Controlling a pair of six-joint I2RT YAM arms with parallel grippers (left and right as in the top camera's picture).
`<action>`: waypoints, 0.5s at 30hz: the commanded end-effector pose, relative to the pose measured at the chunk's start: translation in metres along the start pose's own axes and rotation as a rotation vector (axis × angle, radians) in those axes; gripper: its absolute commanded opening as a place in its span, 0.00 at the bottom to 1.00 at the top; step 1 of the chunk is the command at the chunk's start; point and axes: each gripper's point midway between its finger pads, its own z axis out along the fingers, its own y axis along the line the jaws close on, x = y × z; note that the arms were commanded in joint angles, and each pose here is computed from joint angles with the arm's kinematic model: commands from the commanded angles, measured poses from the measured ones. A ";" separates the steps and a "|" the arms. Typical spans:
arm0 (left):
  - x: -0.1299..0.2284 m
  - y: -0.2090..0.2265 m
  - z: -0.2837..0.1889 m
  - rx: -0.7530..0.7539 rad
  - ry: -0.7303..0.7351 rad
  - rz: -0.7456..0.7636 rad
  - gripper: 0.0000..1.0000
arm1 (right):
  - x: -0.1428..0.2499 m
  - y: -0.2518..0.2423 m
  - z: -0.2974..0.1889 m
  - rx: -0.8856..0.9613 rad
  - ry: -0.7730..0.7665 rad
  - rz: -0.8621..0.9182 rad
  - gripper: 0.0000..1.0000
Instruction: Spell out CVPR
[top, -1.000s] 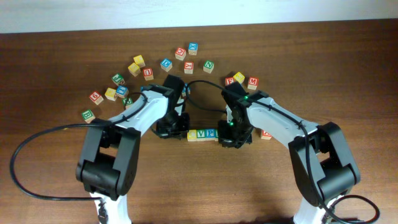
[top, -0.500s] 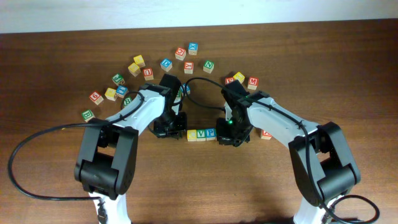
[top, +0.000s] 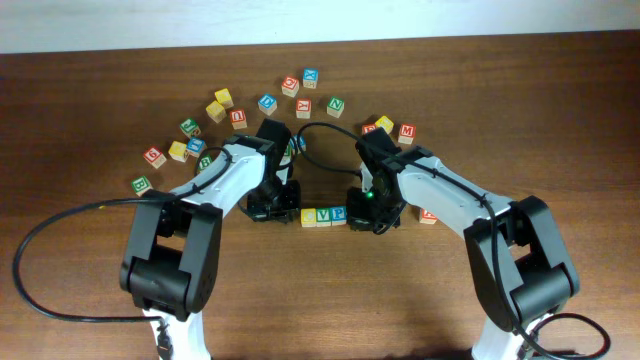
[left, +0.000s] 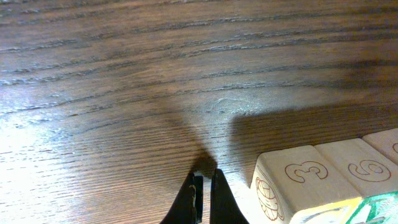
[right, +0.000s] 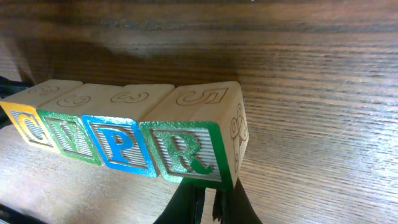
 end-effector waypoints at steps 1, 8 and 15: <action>0.004 0.004 0.004 -0.008 0.015 -0.017 0.00 | 0.010 0.003 0.004 -0.028 0.048 0.009 0.04; 0.005 0.003 0.004 -0.009 0.017 -0.012 0.00 | -0.010 -0.020 -0.034 0.044 -0.043 0.026 0.04; 0.010 -0.010 0.008 -0.012 0.020 0.025 0.00 | -0.039 -0.036 -0.034 0.124 -0.162 -0.010 0.04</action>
